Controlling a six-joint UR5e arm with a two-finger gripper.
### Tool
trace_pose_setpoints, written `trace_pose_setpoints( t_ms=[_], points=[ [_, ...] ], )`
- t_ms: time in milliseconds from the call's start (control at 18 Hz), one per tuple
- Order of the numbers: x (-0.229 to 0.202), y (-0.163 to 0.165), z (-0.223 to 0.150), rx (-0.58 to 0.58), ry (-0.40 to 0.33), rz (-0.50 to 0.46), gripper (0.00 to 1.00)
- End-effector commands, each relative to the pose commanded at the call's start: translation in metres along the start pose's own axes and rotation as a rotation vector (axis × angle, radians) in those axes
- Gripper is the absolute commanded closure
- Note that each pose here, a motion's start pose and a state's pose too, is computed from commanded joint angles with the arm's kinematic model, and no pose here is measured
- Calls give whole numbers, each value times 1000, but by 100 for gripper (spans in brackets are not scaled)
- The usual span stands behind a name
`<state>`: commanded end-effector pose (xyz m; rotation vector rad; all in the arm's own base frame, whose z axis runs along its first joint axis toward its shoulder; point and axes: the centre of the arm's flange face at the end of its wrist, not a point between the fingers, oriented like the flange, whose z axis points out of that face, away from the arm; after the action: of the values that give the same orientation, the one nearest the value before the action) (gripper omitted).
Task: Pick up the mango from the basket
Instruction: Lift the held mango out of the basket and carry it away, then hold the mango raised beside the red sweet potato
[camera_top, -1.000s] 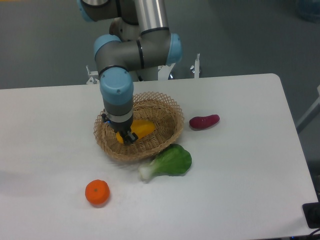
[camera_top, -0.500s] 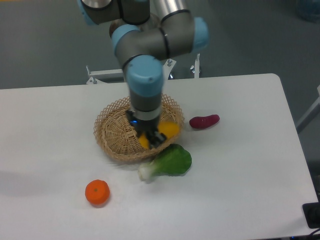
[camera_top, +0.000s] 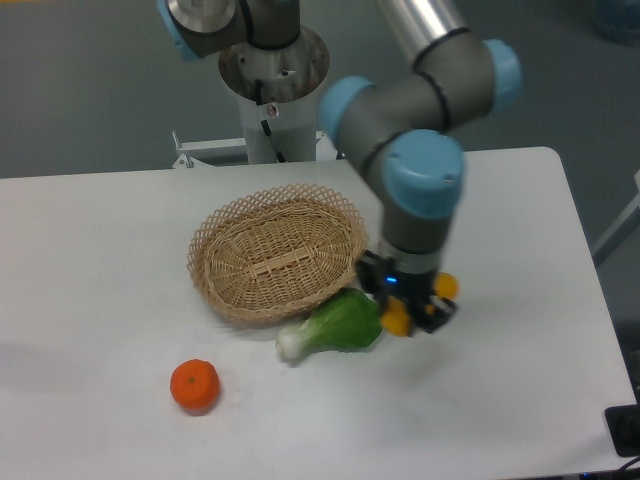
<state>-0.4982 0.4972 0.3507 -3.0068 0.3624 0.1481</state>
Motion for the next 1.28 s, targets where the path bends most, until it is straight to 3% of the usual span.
trace_pose_setpoints(
  t_ms=[278,611,1278],
  points=[
    [-28,12,19,-5,3,-26,54],
    [-49,25,24,-13,1,15,54],
    [-52,28,26,-43,-3,29,53]
  ],
)
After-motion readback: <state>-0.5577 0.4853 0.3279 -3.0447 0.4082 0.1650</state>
